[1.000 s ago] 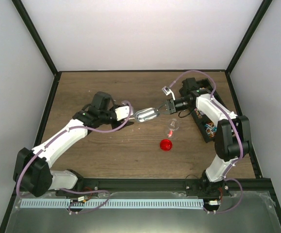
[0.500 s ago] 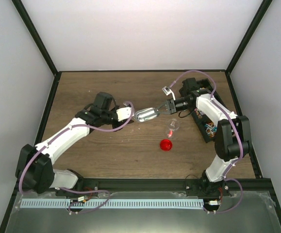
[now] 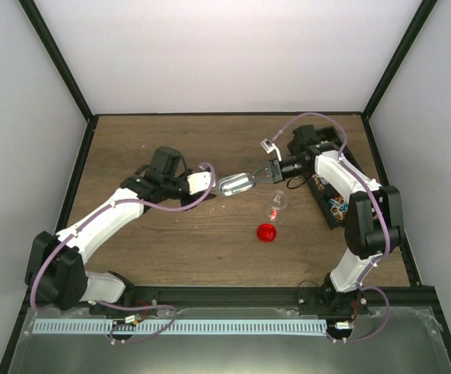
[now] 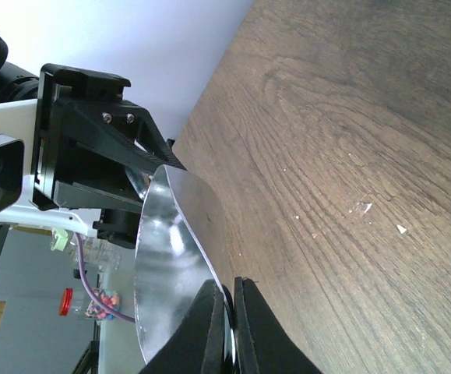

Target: Pack the candies

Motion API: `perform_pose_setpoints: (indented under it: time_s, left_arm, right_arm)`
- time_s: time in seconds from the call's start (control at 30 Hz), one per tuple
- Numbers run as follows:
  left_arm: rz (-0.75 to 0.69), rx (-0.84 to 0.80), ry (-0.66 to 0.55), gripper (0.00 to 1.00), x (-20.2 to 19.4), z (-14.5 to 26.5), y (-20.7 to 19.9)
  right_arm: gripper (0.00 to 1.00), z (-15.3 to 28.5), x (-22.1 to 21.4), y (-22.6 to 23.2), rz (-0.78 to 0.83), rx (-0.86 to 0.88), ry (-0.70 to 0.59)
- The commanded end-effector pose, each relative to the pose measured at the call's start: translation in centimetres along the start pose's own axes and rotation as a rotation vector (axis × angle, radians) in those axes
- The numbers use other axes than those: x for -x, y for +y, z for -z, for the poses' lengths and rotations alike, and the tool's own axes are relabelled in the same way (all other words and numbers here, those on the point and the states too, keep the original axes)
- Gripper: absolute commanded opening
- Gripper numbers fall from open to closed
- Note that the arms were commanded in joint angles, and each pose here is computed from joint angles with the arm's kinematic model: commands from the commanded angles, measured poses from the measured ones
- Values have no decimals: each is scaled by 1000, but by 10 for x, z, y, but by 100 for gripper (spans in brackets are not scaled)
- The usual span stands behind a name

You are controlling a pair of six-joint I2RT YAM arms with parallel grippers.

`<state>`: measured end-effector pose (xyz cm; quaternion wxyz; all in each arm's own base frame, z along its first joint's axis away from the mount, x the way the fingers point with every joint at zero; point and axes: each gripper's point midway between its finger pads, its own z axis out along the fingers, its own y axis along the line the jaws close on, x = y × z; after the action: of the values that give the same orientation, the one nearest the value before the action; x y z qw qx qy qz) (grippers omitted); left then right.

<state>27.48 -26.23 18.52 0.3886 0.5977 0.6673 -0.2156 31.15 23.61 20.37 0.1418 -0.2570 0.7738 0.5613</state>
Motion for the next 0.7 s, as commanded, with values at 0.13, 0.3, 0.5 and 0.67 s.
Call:
perform_pose_setpoints:
  time_s: [0.13, 0.3, 0.5, 0.67]
  left_arm:
    - [-26, -11, -48, 15, 18, 1, 3]
    - [-19, -2, -34, 4, 16, 2, 4]
    - [70, 1, -15, 4, 14, -1, 8]
    - [117, 19, -4, 4, 13, -5, 16]
  right_arm:
    - [1, 4, 8, 11, 24, 13, -17]
    - [12, 7, 10, 10, 34, 6, -21]
    - [76, 81, 39, -30, 46, -187, -158]
    - [83, 173, 34, -77, 19, -417, -227]
